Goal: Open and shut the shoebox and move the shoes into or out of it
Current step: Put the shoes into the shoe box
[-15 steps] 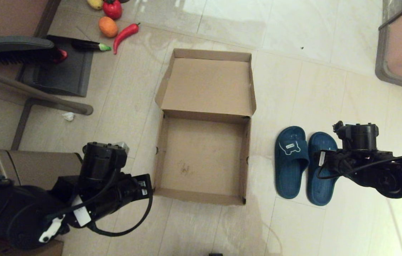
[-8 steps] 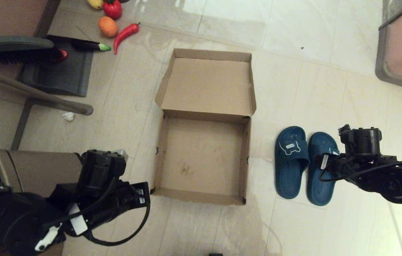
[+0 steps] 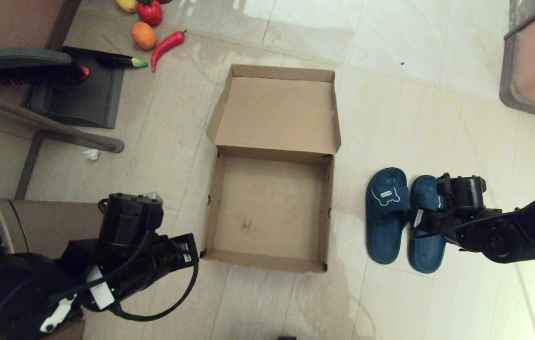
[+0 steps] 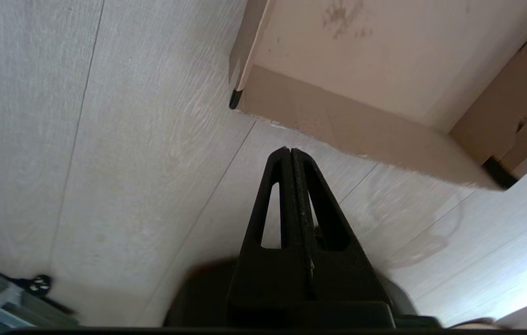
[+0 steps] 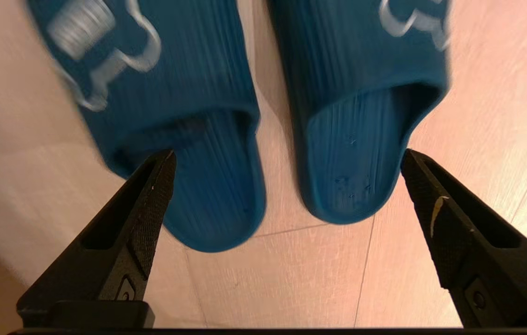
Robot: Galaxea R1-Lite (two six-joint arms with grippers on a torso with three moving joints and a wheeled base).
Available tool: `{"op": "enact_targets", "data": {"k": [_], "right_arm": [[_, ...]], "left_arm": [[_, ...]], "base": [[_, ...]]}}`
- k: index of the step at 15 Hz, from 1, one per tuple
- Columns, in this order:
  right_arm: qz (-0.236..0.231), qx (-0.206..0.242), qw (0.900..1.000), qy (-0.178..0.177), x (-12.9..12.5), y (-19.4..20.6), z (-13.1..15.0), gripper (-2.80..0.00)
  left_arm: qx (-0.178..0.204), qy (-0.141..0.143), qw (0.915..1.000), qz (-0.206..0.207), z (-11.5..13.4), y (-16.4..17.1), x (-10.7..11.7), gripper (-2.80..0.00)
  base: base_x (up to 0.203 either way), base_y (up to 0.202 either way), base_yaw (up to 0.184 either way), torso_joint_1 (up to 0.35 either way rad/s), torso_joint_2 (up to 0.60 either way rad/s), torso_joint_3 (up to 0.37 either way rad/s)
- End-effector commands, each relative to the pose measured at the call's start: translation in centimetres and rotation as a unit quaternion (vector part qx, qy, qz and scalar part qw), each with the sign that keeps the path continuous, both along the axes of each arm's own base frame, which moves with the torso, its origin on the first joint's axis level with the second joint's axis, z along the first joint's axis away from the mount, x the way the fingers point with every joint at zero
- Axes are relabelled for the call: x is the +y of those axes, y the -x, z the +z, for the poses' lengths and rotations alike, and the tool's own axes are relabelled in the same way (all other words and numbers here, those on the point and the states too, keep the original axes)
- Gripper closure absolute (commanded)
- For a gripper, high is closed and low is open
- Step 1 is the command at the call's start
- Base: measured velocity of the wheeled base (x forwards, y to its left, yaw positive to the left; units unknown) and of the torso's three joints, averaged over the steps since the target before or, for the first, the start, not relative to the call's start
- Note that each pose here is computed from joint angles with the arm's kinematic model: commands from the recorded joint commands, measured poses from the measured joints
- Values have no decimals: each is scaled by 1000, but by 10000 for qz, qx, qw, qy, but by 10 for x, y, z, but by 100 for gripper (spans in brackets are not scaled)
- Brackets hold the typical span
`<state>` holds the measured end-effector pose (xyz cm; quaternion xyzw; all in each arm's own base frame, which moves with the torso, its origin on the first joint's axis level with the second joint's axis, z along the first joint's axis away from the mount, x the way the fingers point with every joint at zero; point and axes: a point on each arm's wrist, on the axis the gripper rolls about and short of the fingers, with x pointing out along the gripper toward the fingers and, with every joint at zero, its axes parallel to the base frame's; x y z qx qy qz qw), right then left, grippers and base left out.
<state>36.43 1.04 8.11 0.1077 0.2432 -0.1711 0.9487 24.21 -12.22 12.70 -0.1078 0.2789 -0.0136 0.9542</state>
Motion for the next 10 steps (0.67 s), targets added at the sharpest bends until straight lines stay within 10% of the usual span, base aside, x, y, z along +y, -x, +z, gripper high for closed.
{"op": "enact_targets", "data": {"k": [1,10], "right_arm": [[-33,296,9996,30,0,-8,-26,-280],[446,11,9988,-177,-34,-50,-57,-280]], "left_arm": [[-65,49,10000,36,4,2,2,0],[3,-3,10000,45,0,-1,2,0]], "base": [[0,0,0,0,0,0],[0,0,0,0,0,0]]}}
